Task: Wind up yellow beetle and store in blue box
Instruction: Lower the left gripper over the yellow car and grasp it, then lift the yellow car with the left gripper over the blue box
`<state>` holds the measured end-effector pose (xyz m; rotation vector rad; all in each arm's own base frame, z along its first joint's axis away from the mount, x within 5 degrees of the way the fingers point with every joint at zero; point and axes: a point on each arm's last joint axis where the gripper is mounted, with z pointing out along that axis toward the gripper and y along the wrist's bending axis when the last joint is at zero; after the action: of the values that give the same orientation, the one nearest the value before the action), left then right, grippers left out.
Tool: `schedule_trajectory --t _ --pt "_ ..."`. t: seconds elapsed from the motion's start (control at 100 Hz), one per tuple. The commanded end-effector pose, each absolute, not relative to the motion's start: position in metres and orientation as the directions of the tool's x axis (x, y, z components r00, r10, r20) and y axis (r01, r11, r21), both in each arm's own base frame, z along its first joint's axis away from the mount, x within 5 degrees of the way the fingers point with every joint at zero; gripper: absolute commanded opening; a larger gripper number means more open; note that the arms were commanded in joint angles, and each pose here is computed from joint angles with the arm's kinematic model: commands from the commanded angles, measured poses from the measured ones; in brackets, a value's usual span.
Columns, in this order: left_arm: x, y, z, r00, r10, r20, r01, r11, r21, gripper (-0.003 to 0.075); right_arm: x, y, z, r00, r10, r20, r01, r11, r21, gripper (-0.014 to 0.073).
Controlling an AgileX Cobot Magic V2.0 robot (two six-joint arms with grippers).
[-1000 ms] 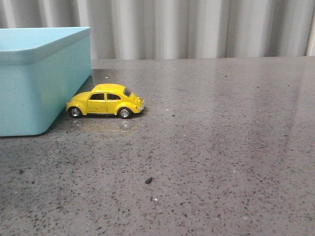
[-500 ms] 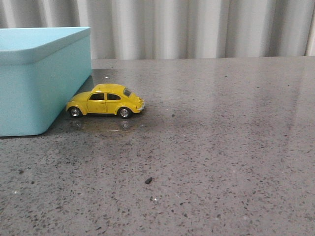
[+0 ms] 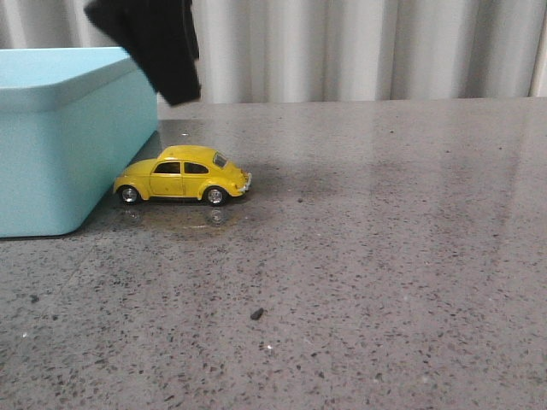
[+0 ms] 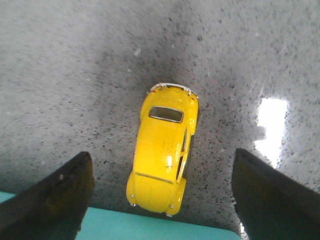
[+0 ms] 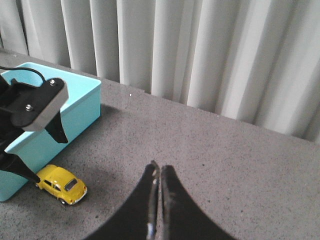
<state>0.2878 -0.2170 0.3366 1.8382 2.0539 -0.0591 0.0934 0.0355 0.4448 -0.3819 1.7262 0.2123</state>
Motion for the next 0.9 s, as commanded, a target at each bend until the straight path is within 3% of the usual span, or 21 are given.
schedule_trajectory --t 0.0,0.19,0.89 --pt "0.283 -0.219 0.354 0.007 0.937 -0.348 0.961 0.090 0.263 0.0529 0.092 0.035 0.455 -0.093 -0.109 -0.990 -0.368 0.927 -0.068 -0.0041" --pt "0.291 -0.224 0.339 0.070 0.952 -0.299 0.965 0.011 0.262 0.0529 0.091 0.036 0.452 -0.130 -0.117 -0.985 -0.375 0.925 -0.060 -0.0041" --pt "0.324 -0.221 0.299 -0.007 0.964 -0.266 0.978 0.063 0.201 0.0528 0.090 0.037 0.449 -0.159 -0.107 -0.982 -0.389 0.921 -0.037 -0.0041"
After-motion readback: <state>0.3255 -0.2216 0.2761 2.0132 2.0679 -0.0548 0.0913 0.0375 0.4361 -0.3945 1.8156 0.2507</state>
